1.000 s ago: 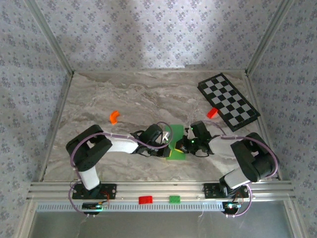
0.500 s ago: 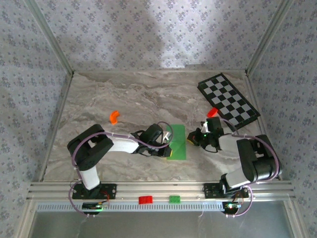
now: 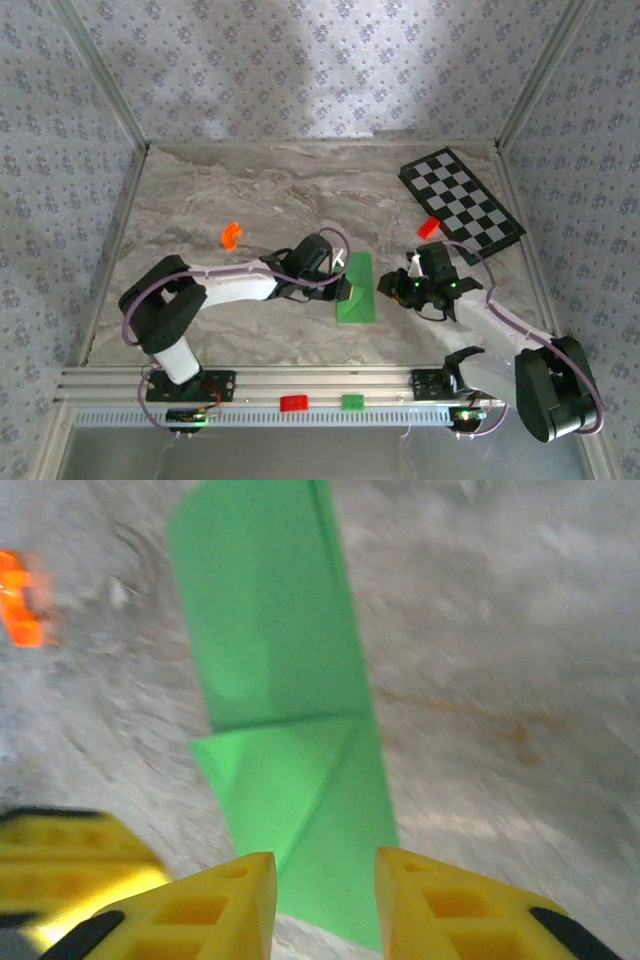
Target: Fold a paper plane with a square sheet of paper (pick it up from the middle)
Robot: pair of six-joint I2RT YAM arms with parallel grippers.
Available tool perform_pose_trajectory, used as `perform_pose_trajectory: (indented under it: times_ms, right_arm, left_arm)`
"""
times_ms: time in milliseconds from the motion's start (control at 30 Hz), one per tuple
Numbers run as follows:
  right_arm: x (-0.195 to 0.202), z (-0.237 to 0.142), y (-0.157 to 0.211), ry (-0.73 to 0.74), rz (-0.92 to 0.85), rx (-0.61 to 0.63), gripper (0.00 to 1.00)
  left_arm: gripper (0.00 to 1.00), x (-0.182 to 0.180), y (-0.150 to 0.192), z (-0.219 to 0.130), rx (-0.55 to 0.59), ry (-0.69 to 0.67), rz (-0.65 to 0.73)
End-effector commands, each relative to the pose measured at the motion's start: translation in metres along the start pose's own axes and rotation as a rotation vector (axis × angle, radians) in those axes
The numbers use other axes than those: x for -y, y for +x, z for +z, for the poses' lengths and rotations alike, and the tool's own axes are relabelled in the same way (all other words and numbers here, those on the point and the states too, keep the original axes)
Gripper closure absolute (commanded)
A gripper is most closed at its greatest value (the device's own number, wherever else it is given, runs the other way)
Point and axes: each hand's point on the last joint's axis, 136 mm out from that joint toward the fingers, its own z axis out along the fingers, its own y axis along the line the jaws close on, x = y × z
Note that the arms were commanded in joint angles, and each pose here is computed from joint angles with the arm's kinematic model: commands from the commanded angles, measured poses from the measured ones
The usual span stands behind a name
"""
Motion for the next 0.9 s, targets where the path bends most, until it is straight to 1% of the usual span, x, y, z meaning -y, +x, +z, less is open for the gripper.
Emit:
perform_pose_trajectory:
  times_ms: [0,233,367,467,567,700,867]
  right_arm:
    - [0.016,-0.003,0.022,0.089,0.057,-0.063,0.63]
    - [0.009,0.008,0.034,0.093,0.069,-0.075,0.61]
    - [0.009,0.013,0.04,0.11,0.071,-0.095,0.6]
    - [0.009,0.016,0.044,0.114,0.079,-0.111,0.6]
    - [0.003,0.021,0.045,0.085,0.087,-0.129,0.61]
    - [0.004,0.025,0.047,0.114,0.076,-0.142,0.61]
    - [0.003,0.034,0.051,0.112,0.067,-0.166,0.61]
  left_arm:
    - [0.91,-0.019,-0.001,0.007,-0.045,-0.066,0.021]
    - [0.93,-0.039,0.0,0.028,-0.107,-0.122,0.044]
    - [0.94,-0.053,0.008,0.035,-0.14,-0.162,0.041]
    - [0.95,-0.056,0.012,0.036,-0.144,-0.163,0.029]
    - [0.95,-0.057,0.015,0.036,-0.141,-0.162,0.015]
    - [0.96,-0.059,0.018,0.036,-0.143,-0.162,-0.004]
    - [0.96,-0.061,0.021,0.037,-0.144,-0.164,-0.018]
